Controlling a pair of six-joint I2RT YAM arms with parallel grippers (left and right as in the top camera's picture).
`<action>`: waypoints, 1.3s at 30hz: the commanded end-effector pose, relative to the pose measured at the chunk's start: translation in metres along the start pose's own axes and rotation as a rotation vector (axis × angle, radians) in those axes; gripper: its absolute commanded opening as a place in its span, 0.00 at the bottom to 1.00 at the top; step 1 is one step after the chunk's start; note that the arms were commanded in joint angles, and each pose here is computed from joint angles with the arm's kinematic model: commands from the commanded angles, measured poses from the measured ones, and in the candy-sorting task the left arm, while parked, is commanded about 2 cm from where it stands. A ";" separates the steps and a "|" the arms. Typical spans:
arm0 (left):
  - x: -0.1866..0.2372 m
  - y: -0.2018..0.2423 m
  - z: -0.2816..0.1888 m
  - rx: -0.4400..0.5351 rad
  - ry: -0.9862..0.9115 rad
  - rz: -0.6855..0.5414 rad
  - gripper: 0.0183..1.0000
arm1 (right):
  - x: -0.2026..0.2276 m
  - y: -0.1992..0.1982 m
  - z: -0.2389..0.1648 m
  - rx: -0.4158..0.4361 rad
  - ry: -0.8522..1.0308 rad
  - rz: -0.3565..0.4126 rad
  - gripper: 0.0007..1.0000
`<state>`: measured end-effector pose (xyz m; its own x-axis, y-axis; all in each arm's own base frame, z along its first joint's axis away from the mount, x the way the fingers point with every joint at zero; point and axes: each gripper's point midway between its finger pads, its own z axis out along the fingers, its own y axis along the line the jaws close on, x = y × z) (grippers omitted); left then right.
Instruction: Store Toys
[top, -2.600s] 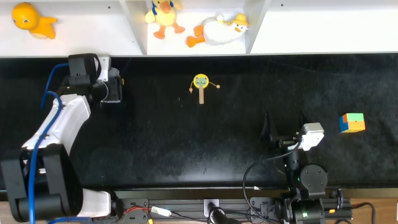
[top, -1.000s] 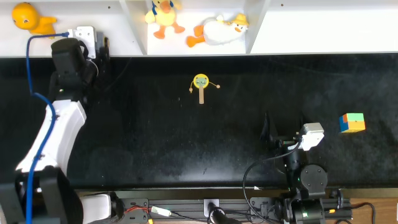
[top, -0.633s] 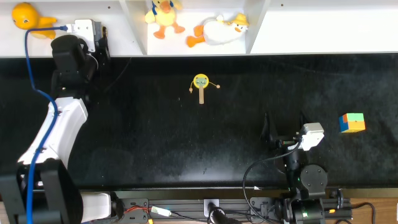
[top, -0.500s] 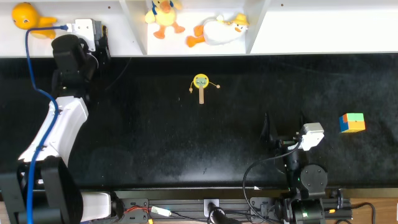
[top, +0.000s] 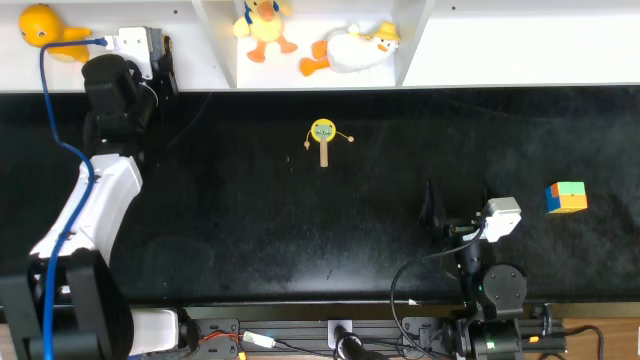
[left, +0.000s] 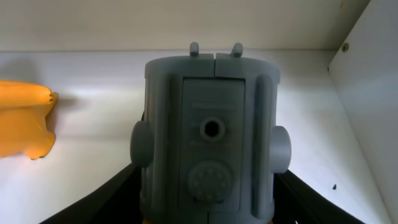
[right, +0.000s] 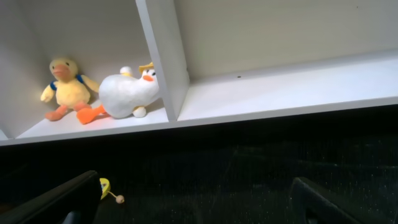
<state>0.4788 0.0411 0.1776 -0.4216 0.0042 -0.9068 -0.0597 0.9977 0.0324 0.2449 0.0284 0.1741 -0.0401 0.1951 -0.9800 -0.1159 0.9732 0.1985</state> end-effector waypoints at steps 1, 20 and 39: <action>-0.004 -0.003 0.011 0.012 -0.021 -0.017 0.02 | 0.003 0.001 0.000 -0.007 -0.002 -0.007 0.99; -0.004 -0.008 0.019 0.044 -0.044 -0.015 0.02 | 0.003 0.001 0.000 -0.007 -0.002 -0.007 1.00; -0.007 -0.008 0.019 0.044 -0.054 -0.015 1.00 | 0.003 0.001 0.000 -0.007 -0.002 -0.007 1.00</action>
<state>0.4941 0.0362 0.1661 -0.3919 -0.0103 -0.9199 -0.0335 0.9994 0.0031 0.2449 0.0283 0.1741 -0.0401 0.1951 -0.9800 -0.1156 0.9733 0.1985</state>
